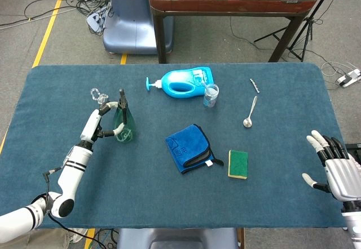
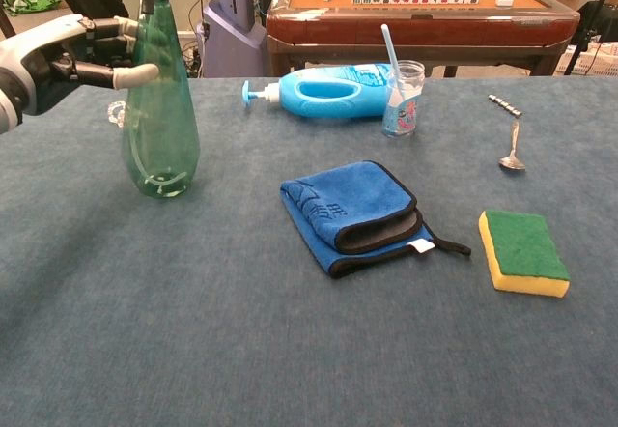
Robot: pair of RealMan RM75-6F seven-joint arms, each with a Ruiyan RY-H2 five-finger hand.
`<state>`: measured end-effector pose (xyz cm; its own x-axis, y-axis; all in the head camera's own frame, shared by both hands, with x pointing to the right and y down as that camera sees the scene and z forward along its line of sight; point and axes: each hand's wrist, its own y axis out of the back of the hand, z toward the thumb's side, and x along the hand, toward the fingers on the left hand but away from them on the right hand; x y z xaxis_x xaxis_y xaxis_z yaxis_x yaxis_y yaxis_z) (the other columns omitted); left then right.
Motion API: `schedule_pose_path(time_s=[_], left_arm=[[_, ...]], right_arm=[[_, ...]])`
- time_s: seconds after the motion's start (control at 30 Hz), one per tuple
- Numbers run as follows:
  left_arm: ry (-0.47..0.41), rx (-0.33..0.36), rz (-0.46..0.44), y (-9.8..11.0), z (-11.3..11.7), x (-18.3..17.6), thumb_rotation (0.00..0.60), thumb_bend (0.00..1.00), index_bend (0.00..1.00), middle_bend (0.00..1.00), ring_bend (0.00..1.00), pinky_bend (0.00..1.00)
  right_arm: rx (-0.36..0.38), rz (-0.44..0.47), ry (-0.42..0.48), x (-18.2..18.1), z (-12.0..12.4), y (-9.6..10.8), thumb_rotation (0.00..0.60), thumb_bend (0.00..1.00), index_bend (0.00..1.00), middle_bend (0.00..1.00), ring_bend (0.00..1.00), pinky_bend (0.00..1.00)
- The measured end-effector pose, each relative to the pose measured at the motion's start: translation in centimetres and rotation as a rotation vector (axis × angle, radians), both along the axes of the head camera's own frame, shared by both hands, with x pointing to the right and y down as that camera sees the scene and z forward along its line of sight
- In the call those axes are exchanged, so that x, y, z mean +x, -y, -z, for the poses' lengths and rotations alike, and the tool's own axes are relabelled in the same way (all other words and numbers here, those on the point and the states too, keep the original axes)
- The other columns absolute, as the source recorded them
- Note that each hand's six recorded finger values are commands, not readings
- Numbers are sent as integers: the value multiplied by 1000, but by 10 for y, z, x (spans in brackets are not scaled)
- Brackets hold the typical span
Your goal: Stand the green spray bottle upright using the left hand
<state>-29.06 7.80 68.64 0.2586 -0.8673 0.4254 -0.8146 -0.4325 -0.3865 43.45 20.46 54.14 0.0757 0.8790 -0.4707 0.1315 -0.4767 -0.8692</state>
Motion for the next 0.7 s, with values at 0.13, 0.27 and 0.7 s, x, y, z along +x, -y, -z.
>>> schedule_pose_path(time_s=[0.13, 0.27, 0.7], left_arm=[[25, -9, 9, -3, -10, -5, 600, 343, 371, 350, 140, 0], [42, -11, 9, -4, -12, -11, 600, 342, 355, 332, 141, 0], [70, 0, -8, -13, 0, -32, 600, 342, 293, 275, 115, 0]], right_arm=[[1, -1, -1, 0, 1, 0, 600, 199, 93, 56, 0, 0], [3, -4, -4, 1, 2, 0, 600, 200, 93, 56, 0, 0], [0, 1, 1, -1, 0, 0, 600, 200, 93, 56, 0, 0]])
